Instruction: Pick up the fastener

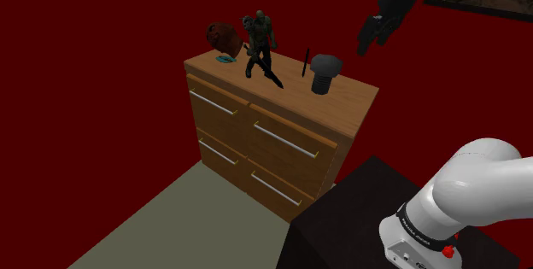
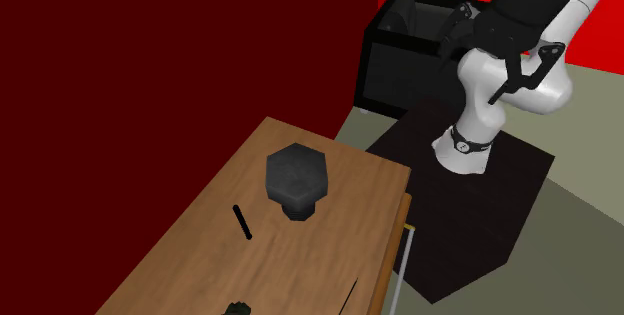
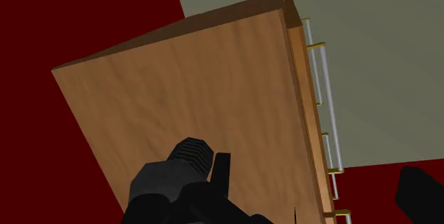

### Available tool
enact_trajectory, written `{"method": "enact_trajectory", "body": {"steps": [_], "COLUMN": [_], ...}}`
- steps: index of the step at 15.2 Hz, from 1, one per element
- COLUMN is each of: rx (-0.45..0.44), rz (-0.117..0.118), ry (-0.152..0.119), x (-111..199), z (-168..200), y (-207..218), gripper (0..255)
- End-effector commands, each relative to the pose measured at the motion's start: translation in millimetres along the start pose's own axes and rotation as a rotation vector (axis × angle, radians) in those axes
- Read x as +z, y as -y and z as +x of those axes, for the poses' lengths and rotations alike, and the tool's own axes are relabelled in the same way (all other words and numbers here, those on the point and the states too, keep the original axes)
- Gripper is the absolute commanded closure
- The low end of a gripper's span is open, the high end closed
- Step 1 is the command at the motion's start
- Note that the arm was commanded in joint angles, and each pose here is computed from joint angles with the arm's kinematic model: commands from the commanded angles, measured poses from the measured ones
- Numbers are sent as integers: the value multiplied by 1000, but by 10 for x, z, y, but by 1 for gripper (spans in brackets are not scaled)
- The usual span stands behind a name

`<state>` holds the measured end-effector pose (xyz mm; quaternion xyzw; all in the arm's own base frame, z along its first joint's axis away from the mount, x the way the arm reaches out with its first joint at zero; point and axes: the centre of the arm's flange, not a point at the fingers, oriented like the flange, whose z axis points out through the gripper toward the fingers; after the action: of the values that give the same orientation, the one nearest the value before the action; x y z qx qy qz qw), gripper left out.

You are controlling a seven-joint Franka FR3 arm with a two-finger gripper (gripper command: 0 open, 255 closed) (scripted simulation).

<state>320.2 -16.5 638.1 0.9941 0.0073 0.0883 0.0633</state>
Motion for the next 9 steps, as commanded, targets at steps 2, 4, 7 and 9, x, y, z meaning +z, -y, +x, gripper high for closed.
{"method": "enact_trajectory", "body": {"steps": [2, 4, 7, 9], "rx": [-8, -25, -50, -67], "rz": [-61, -183, -366, -488], "ry": [23, 70, 141, 188], "x": [93, 306, 684, 969], "z": [133, 388, 746, 966], "y": [97, 276, 498, 610], "gripper": [0, 0, 0, 0]}}
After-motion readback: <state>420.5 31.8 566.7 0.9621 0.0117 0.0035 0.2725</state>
